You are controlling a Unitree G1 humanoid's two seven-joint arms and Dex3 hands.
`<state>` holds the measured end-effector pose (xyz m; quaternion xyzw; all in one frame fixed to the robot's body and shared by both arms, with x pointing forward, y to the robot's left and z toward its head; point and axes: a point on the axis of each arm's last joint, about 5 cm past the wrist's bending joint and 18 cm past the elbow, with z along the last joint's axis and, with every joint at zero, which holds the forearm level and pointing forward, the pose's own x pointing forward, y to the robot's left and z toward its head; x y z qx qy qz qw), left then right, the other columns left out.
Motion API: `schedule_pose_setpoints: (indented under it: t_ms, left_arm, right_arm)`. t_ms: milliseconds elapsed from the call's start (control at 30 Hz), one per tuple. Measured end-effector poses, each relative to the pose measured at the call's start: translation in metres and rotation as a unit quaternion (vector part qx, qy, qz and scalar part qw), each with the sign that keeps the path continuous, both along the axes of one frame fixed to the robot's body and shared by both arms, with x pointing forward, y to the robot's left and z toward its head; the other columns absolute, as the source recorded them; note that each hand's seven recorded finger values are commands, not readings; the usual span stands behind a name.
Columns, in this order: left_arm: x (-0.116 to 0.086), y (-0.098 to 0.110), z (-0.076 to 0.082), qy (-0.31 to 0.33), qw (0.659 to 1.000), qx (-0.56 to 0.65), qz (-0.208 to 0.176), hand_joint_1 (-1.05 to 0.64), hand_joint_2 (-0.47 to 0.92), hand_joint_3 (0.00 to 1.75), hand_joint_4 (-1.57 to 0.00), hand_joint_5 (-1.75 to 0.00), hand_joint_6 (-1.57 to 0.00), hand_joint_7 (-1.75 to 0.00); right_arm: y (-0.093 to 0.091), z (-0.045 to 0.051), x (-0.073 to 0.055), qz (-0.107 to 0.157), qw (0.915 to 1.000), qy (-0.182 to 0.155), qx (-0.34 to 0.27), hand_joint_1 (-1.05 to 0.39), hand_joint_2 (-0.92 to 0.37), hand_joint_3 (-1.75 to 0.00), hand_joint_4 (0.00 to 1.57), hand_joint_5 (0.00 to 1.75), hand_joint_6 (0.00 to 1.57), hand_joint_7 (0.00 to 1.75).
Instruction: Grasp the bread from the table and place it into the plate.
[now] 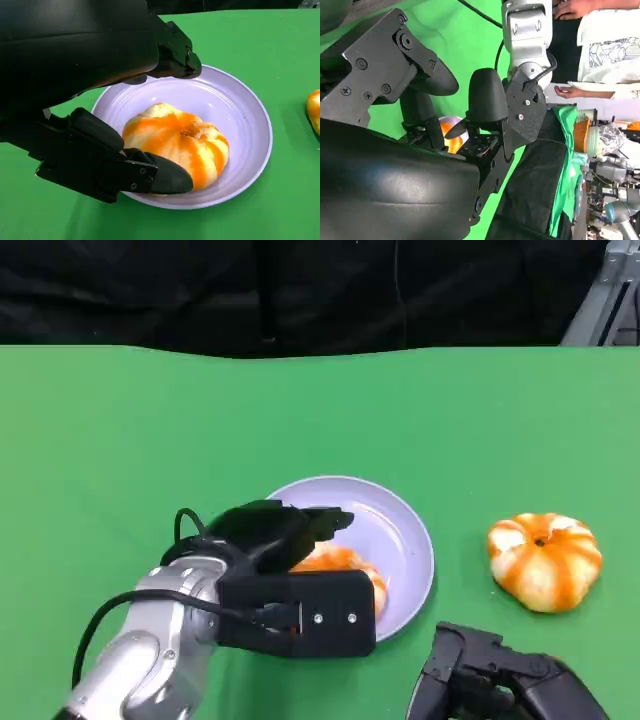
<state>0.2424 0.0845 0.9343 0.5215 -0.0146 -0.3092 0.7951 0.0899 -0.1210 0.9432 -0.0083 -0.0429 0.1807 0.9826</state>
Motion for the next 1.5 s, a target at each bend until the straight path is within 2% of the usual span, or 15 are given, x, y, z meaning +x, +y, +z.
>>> schedule_pose_setpoints:
  t_ms: [267, 333, 500, 800, 833, 900, 967, 1000, 1067, 1100, 1133, 1233, 1300, 1367, 1500]
  left_arm:
    - [0.0, 0.007, 0.014, 0.007, 0.999, 0.027, -0.019, -0.8, 0.92, 0.44, 0.0, -0.34, -0.18, -0.01]
    - [-0.002, 0.01, 0.016, 0.007, 1.0, 0.016, -0.017, -0.66, 0.92, 0.38, -0.11, -0.43, -0.28, -0.05]
    - [-0.01, 0.027, 0.032, -0.048, 0.997, -0.064, -0.007, -0.63, 0.92, 0.36, -0.12, -0.47, -0.31, -0.06]
    - [-0.011, 0.031, 0.03, -0.04, 0.997, -0.067, -0.002, -0.63, 0.92, 0.36, -0.11, -0.5, -0.31, -0.06]
    - [-0.011, 0.031, 0.03, -0.04, 0.997, -0.067, -0.002, -0.44, 0.92, 0.31, -0.42, -0.76, -0.59, -0.22]
    - [-0.027, 0.045, 0.028, -0.038, 0.986, -0.163, 0.025, -0.33, 0.92, 0.26, -0.59, -0.93, -0.76, -0.32]
    - [-0.055, 0.06, 0.026, -0.044, 0.957, -0.282, 0.05, -0.28, 0.91, 0.24, -0.68, -0.97, -0.85, -0.38]
    - [-0.07, 0.068, 0.025, -0.051, 0.94, -0.33, 0.07, -0.24, 0.89, 0.29, -0.7, -1.03, -0.86, -0.45]
    - [-0.101, 0.088, 0.021, -0.077, 0.901, -0.408, 0.129, -0.19, 0.69, 0.69, -0.72, -1.14, -0.81, -0.71]
    - [-0.115, 0.095, 0.018, -0.089, 0.883, -0.434, 0.155, -0.18, 0.63, 0.79, -0.72, -1.15, -0.79, -0.76]
    - [-0.124, 0.098, 0.016, -0.097, 0.872, -0.449, 0.171, -0.13, 0.54, 0.99, -0.77, -1.22, -0.82, -0.86]
    - [-0.142, 0.1, 0.009, -0.109, 0.847, -0.48, 0.2, -0.06, 0.48, 1.23, -0.78, -1.47, -0.8, -1.16]
    - [-0.152, 0.096, 0.005, -0.11, 0.831, -0.502, 0.211, -0.04, 0.47, 1.28, -0.77, -1.54, -0.78, -1.26]
    - [-0.157, 0.095, 0.002, -0.112, 0.822, -0.514, 0.218, 0.0, 0.42, 1.43, -0.82, -1.7, -0.78, -1.51]
    - [-0.167, 0.094, -0.005, -0.104, 0.815, -0.521, 0.23, 0.01, 0.39, 1.48, -0.84, -1.74, -0.77, -1.6]
  right_arm:
    - [0.001, 0.0002, 0.0, 0.001, 1.0, -0.001, 0.0, -0.07, -0.31, -1.38, 0.72, 1.66, 0.7, 1.46]
    - [0.001, 0.0004, 0.001, 0.002, 1.0, -0.001, 0.0, -0.08, -0.31, -1.38, 0.71, 1.66, 0.7, 1.46]
    - [0.002, 0.0004, 0.001, -0.002, 1.0, -0.001, -0.004, -0.08, -0.32, -1.37, 0.71, 1.66, 0.7, 1.46]
    - [0.002, 0.0004, 0.001, -0.002, 1.0, -0.001, -0.005, -0.08, -0.32, -1.36, 0.71, 1.66, 0.7, 1.46]
    - [0.002, 0.0004, 0.001, -0.002, 1.0, -0.001, -0.005, -0.08, -0.32, -1.36, 0.72, 1.66, 0.7, 1.45]
    - [0.003, 0.0009, 0.001, 0.0, 1.0, -0.003, -0.005, -0.08, -0.32, -1.35, 0.72, 1.65, 0.7, 1.45]
    - [0.003, 0.0002, 0.001, -0.003, 1.0, 0.001, -0.005, -0.08, -0.32, -1.35, 0.73, 1.65, 0.7, 1.45]
    - [0.003, 0.0003, 0.001, -0.002, 1.0, 0.001, -0.005, -0.07, -0.32, -1.35, 0.73, 1.65, 0.7, 1.44]
    - [0.004, 0.0004, 0.001, -0.002, 1.0, 0.001, -0.005, -0.07, -0.32, -1.35, 0.73, 1.65, 0.71, 1.44]
    - [0.004, 0.0004, 0.001, -0.001, 1.0, 0.001, -0.005, -0.07, -0.32, -1.35, 0.73, 1.65, 0.71, 1.44]
    - [0.004, 0.0005, 0.001, -0.002, 1.0, 0.001, -0.005, -0.06, -0.32, -1.35, 0.73, 1.65, 0.71, 1.44]
    - [0.004, 0.0009, 0.002, 0.0, 1.0, -0.002, -0.004, -0.05, -0.31, -1.36, 0.74, 1.65, 0.71, 1.44]
    - [0.004, 0.0003, 0.001, -0.001, 1.0, 0.002, -0.005, -0.05, -0.32, -1.36, 0.74, 1.65, 0.71, 1.44]
    - [0.004, 0.0, 0.001, -0.001, 1.0, 0.002, -0.005, -0.06, -0.32, -1.36, 0.73, 1.65, 0.71, 1.43]
    - [0.002, -0.0001, 0.002, -0.004, 1.0, 0.001, -0.007, -0.06, -0.32, -1.35, 0.73, 1.64, 0.71, 1.43]
